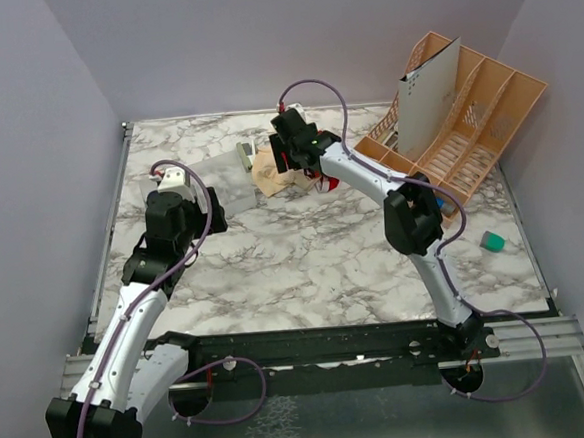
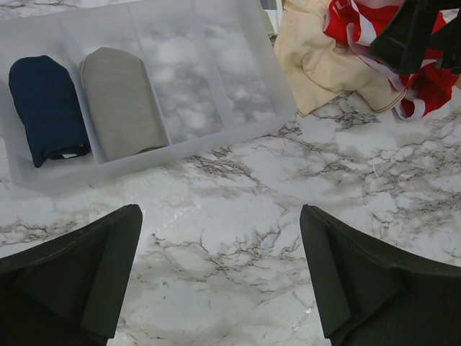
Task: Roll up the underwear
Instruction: Pick up the underwear from the center of the board.
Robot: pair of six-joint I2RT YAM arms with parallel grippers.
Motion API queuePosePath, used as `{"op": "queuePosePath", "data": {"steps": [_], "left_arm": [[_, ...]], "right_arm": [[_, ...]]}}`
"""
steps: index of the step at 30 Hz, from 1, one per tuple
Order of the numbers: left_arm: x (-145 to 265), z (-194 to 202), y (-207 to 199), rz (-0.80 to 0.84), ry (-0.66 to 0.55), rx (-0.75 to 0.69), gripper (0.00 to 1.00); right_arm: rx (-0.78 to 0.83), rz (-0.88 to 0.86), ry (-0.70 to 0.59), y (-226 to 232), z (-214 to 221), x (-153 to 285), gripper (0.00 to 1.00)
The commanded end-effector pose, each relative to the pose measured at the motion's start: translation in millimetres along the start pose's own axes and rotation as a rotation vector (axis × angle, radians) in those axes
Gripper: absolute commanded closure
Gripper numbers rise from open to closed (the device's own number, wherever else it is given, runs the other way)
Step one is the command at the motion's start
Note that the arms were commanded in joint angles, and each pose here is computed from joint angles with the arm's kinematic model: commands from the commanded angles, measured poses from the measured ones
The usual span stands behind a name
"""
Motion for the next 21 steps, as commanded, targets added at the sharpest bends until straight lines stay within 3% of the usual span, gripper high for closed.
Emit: {"op": "queuePosePath", "data": {"steps": [1,5,11,14,18,21], "left_arm": [[-4,3,7,-0.032,0.022,-0.015,0.01],[-5,2,7,-0.025,0.028,-0.010,0.01],[-5,2,10,-0.040,0.027,-0.003,0.01],[-5,2,11,-0.041,0.029,0.000,0.01],[-7,4,12,-0.039,0.036,0.005,0.01],[-8,4,12,-0.040,0.039,0.006,0.01]], "right_arm": [[0.057,0.101,-0.047,-15,-16,-9,0.23],[0.114,-0.065,-0.052,11,-18,-20,0.24],[0.143,-0.041,-0.067,16,-19,-52,0.26],[0.143,0.011,-0.101,8,-18,-70,0.32],[0.130,0.058,-0.135,-5,-23,-86,0.51],[0.135,0.059,-0.171,-6,-37,-81,0.76]]}}
Point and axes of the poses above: each gripper's point midway between its finger pads, its own x axis back along the fingers, its own y axis along the line the jaws close on, z = x × y, the point moved 2 cm from there along x, back along the fingers, and after that the axes turned 13 degrees about -x, right-handed, at the moved point
